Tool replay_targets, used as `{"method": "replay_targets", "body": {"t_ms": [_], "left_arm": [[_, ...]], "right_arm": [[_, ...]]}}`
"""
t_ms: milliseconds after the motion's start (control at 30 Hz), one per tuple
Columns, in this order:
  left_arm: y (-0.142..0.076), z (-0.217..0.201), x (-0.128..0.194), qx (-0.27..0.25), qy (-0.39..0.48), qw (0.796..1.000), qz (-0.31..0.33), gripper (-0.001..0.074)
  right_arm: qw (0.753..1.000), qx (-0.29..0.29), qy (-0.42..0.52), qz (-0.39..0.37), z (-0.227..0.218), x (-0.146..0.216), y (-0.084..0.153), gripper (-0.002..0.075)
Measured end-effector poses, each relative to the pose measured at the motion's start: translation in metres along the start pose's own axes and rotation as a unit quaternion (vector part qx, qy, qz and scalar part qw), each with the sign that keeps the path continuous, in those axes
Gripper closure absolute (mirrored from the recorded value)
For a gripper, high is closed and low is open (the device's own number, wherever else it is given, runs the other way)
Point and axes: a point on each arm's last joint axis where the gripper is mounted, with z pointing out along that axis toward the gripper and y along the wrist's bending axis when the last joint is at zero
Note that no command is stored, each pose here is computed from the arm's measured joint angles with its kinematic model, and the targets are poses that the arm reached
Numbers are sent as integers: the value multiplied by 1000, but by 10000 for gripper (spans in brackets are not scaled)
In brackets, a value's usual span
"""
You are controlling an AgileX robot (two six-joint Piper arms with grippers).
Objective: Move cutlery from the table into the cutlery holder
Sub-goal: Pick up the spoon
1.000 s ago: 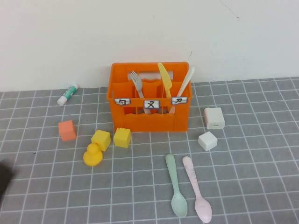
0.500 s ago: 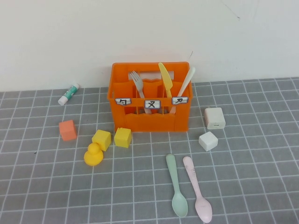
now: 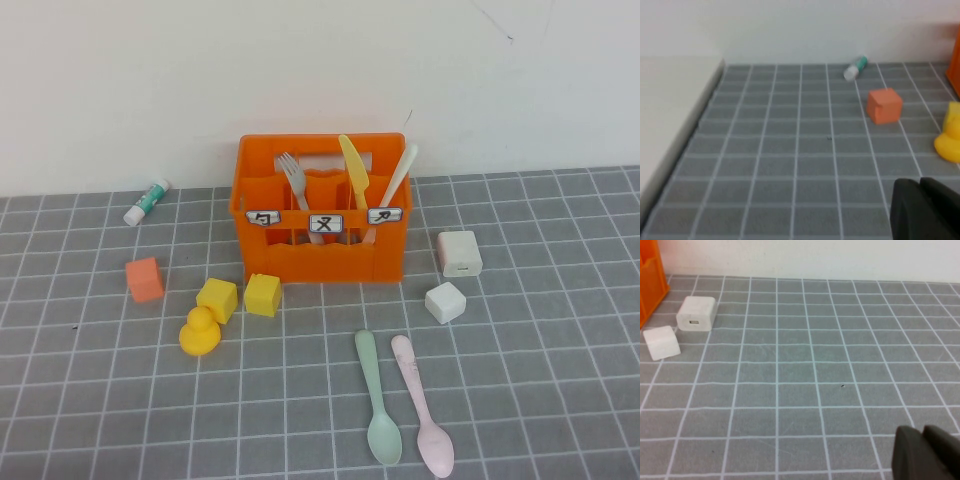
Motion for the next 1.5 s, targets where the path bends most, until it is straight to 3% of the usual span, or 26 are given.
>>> {"method": "replay_targets", "body": {"t_ms": [1100,1167,1367,1500], "left_arm": [[-1,0,6,5,32,999,-23,736],[-1,0,6,5,32,999,-23,736],[-1,0,6,5,32,999,-23,736],[-1,0,6,5,32,999,-23,736]], "right_arm": [[1000,0,0,2,-1,-2,0,696],[1000,0,-10,10,-6,-12,-1,696],[992,4,-119,27,-59,-91,-6,696],[993,3,-114,25,-93,-115,-7,696]]}}
